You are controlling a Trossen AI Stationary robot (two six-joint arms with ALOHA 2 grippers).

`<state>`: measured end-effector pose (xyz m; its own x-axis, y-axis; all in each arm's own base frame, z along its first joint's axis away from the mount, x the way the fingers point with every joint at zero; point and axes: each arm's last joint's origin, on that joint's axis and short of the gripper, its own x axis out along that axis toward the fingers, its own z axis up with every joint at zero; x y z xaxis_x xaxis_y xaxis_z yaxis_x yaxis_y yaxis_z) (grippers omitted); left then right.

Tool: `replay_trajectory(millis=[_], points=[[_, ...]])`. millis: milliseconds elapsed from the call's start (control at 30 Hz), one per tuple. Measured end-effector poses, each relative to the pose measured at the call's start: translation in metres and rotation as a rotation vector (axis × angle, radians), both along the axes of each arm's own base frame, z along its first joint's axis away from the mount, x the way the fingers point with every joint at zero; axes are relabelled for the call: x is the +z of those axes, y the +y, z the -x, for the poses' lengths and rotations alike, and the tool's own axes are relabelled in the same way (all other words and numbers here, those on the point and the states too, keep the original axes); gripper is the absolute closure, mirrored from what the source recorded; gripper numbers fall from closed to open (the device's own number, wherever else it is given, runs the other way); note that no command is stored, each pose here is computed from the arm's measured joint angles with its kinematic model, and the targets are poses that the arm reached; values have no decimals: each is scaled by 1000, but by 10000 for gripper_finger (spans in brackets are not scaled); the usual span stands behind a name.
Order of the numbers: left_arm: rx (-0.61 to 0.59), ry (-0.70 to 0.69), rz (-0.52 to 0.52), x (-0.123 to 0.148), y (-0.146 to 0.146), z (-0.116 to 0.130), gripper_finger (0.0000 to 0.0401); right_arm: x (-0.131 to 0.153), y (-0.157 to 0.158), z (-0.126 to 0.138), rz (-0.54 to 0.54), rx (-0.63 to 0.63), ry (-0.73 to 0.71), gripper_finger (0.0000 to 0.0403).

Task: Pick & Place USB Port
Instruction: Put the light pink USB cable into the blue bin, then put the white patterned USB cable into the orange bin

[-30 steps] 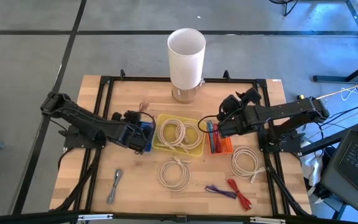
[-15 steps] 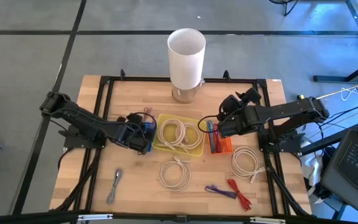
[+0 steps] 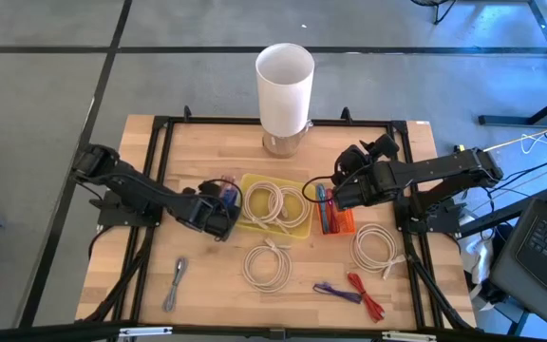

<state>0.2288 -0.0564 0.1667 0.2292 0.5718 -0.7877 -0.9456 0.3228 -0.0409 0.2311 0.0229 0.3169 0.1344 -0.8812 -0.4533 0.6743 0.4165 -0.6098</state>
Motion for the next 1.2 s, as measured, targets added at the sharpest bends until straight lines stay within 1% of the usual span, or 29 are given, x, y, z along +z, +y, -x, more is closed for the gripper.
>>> replay_trajectory(millis=[133, 267, 333, 400, 533, 700, 833, 933, 1033, 1100, 1200], points=[[22, -23, 48, -16, 1, 8, 393, 0, 0, 0, -1, 0, -1, 191], [38, -38, 62, -20, 2, 10, 393, 0, 0, 0, -1, -2, -3, 191], [40, -42, 59, -20, 2, 10, 386, 0, 0, 0, -1, -2, -3, 191], [41, -45, 51, -19, 2, 10, 371, 0, 0, 0, -2, -5, -10, 191], [24, -46, 20, -19, 3, 9, 325, 0, 0, 0, -1, -6, -12, 191], [9, -75, 18, -13, 3, 10, 268, 0, 0, 0, -1, -6, -12, 191], [-41, -123, -5, 4, 3, 13, 233, 0, 0, 0, 0, -6, -13, 191], [-121, -193, -48, 30, 0, 14, 216, 0, 0, 0, 0, -6, -13, 191], [-247, -225, -79, 56, -5, 18, 208, 0, 0, 0, 0, -5, -11, 191], [-339, -240, -80, 73, -9, 21, 206, 0, 0, 0, 0, -5, -10, 191], [-462, -263, -26, 90, -16, 28, 206, 0, 0, 0, 0, -5, -10, 191]])
